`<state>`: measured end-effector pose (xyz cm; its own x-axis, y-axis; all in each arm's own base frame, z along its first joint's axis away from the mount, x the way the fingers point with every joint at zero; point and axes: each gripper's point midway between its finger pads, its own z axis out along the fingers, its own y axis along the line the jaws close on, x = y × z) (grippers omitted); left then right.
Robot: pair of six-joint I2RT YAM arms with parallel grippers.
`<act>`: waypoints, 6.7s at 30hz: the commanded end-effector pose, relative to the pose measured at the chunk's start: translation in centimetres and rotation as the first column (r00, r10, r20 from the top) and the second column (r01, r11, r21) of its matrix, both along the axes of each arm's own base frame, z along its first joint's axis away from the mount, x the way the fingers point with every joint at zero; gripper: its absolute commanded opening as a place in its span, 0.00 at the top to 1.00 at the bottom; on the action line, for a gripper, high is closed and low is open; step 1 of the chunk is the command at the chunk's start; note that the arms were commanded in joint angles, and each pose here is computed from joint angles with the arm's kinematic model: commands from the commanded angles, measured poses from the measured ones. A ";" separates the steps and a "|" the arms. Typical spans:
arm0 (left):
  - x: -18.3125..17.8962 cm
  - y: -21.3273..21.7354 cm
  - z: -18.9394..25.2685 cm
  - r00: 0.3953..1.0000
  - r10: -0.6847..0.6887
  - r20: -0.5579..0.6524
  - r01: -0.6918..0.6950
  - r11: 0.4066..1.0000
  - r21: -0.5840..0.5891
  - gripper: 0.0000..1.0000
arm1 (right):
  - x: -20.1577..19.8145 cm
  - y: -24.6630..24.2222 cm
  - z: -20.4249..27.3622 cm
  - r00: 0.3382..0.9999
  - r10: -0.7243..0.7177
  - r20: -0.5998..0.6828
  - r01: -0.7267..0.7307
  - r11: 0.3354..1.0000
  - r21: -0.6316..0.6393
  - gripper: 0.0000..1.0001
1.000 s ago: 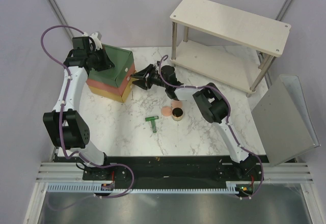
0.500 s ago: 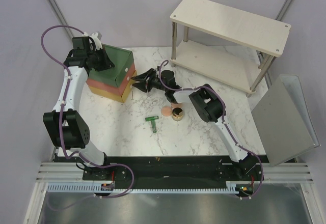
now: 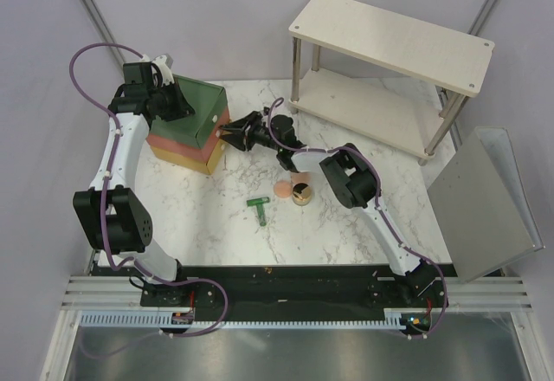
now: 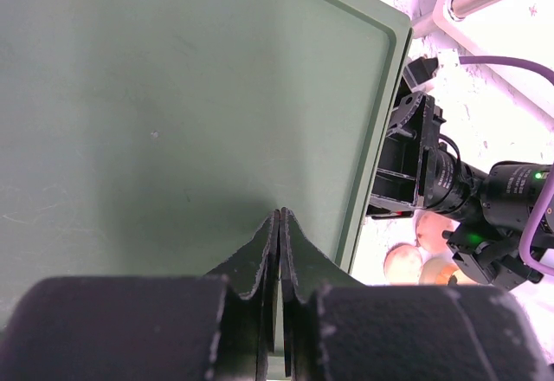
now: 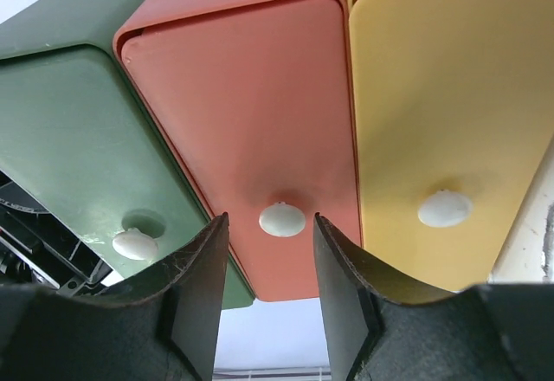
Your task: Organize the makeup
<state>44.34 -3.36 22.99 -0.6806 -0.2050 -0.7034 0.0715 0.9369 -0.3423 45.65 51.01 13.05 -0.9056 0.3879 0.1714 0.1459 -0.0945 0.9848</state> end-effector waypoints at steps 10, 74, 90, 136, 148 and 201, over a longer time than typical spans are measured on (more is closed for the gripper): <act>-6.2 1.1 -9.4 0.923 0.021 -0.384 0.009 0.997 0.077 0.92 | -0.4 1.8 0.3 1.000 0.012 0.014 -0.012 0.999 0.030 0.57; -6.2 1.5 -9.8 0.920 0.025 -0.391 0.015 0.995 0.099 0.90 | -4.6 -13.0 -0.2 0.988 0.048 0.146 0.020 0.901 -0.433 0.34; -6.4 1.4 -10.1 0.916 0.022 -0.401 0.018 0.995 0.096 0.87 | -16.2 -17.0 -4.6 0.821 0.569 0.034 -0.164 0.294 -0.942 0.24; -8.1 1.5 -10.8 0.908 0.016 -0.419 0.030 0.994 0.103 0.84 | -24.1 -19.2 -7.3 0.671 0.738 -0.069 -0.058 -0.041 -0.997 1.00; -7.9 1.3 -10.6 0.911 0.013 -0.413 0.030 0.995 0.096 0.84 | -14.1 -14.4 6.1 0.682 0.650 0.335 0.261 0.211 -0.942 1.00; -9.2 1.0 -11.2 0.904 0.014 -0.427 0.024 0.996 0.084 0.84 | -11.8 -11.3 -3.1 0.397 0.780 0.484 0.183 0.450 -0.874 0.07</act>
